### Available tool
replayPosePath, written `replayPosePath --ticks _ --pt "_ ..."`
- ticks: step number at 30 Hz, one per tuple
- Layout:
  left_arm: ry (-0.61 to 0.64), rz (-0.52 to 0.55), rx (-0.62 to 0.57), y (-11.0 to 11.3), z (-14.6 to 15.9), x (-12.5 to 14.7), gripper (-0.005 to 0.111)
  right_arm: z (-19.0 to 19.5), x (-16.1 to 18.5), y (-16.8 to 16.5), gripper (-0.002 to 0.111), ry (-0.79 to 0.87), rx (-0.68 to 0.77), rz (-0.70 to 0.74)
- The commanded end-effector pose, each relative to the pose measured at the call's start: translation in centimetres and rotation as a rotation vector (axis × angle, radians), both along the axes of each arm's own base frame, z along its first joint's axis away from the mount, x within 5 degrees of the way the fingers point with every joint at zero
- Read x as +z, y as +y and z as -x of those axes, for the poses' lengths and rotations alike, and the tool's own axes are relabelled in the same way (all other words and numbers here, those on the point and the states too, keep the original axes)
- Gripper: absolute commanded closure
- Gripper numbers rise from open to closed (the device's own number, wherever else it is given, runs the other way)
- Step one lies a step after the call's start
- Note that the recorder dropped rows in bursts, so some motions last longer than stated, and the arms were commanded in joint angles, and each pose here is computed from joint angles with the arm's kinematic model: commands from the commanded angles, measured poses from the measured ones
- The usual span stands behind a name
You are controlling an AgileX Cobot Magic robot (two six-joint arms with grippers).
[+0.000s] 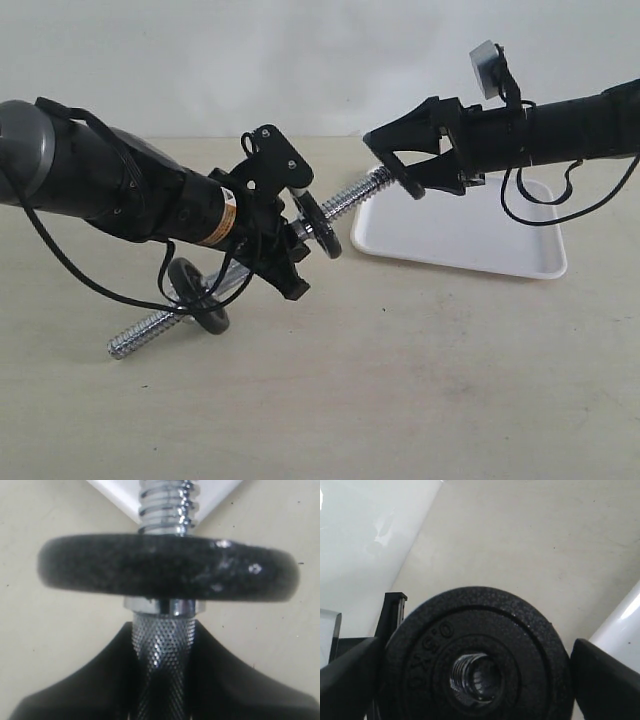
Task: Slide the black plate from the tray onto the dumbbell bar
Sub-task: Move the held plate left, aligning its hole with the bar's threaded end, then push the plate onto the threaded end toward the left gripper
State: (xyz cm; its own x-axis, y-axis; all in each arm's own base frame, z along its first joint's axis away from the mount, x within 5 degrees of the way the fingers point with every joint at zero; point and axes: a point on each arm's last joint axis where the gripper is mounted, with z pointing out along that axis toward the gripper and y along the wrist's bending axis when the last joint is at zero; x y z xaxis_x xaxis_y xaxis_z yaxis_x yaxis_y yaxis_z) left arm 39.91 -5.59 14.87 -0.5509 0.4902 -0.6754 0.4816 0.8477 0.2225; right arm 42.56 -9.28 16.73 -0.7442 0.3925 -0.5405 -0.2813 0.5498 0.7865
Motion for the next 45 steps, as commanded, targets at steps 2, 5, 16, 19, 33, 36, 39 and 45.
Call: replayPosePath --ticks 2,5,16,19,33,36,39,45 --pt "-0.096 0.035 0.019 -0.1 -0.3 3.7 0.103 0.1 1.2 0.2 0.108 -0.027 0.031 -0.037" --pt "-0.100 0.035 0.019 -0.1 -0.3 3.8 0.103 0.1 1.2 0.2 0.108 -0.021 0.038 -0.028" --pt "-0.102 0.035 0.019 -0.1 -0.3 3.9 0.103 0.1 1.1 0.3 0.108 -0.014 0.042 -0.028" --pt "-0.103 0.032 0.015 -0.1 -0.3 3.9 0.103 0.1 1.1 0.4 0.108 -0.014 0.044 -0.028" --pt "-0.108 0.026 0.003 -0.1 -0.3 4.0 0.103 -0.6 1.3 3.6 0.108 -0.036 0.105 -0.041" --pt "-0.108 0.026 0.003 -0.1 -0.3 4.0 0.103 -0.7 1.5 3.5 0.108 -0.043 0.091 -0.059" --pt "-0.108 0.026 0.003 -0.1 -0.3 4.0 0.103 -0.7 1.5 3.5 0.108 -0.048 0.091 -0.057" --pt "-0.108 0.026 0.003 -0.1 -0.3 4.0 0.103 -0.7 1.5 3.5 0.100 -0.048 0.091 -0.057"
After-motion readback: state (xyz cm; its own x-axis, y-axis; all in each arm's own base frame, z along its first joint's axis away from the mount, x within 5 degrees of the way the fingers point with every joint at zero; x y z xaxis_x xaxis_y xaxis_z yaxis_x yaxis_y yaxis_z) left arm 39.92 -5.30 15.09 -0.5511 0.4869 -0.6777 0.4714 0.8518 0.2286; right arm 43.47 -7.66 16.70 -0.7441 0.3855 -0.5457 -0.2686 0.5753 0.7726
